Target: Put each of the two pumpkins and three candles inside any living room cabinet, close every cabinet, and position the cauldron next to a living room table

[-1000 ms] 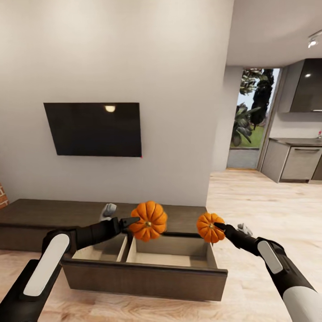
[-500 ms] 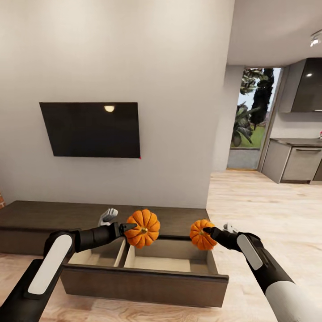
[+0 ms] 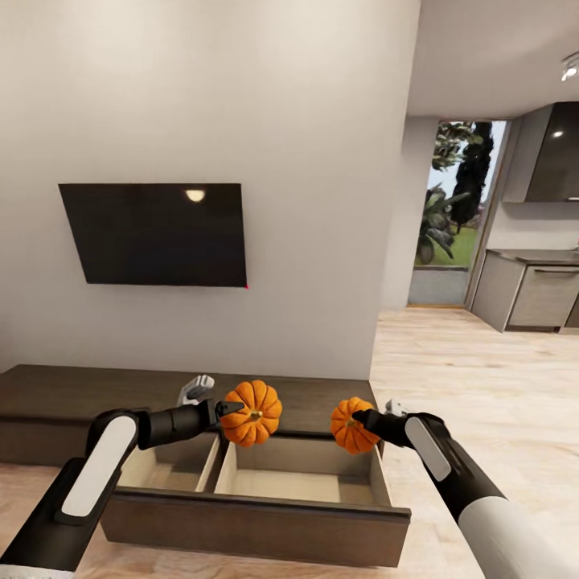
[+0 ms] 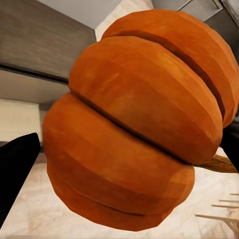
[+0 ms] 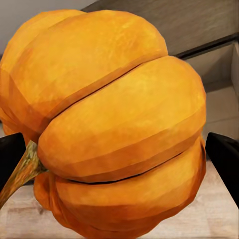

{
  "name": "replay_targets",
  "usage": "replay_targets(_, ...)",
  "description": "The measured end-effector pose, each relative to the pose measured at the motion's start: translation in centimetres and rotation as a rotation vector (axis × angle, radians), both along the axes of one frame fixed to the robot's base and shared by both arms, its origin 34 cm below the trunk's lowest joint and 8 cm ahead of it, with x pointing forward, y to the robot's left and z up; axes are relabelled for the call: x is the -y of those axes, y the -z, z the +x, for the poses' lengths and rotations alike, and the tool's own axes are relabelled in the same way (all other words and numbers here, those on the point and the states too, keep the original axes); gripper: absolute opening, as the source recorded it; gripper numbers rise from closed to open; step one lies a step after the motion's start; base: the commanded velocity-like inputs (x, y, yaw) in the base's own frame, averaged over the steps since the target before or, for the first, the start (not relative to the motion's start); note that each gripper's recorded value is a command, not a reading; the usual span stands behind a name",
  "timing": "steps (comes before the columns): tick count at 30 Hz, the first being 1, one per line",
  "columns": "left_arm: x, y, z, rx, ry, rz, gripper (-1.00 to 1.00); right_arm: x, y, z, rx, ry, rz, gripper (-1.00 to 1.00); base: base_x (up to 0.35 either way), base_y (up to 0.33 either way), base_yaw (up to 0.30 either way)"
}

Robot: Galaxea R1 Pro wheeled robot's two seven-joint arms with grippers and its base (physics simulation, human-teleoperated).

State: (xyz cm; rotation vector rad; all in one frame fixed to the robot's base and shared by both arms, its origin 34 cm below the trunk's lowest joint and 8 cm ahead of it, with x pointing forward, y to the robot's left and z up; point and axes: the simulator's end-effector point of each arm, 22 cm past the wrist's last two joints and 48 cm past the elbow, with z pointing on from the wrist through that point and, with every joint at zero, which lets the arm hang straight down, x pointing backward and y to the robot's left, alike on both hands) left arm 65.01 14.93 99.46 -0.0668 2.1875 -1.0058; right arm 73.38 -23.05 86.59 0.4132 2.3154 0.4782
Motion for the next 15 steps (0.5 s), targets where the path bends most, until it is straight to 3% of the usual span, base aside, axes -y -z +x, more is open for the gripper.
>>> replay_targets(6,0.2,0.18,0.06,-0.006,0.005,0.002,-1.0,-0.19,0.13,-0.04,-0.004,0.0,-0.001,-1.0,-0.109,-0.002,0.0)
replay_targets(15,0.45,0.37,-0.01,-0.013,0.013,-0.006,-1.0,-0.25,0.13,-0.01,-0.006,0.0,-0.004,-1.0,-0.021,0.0,0.0)
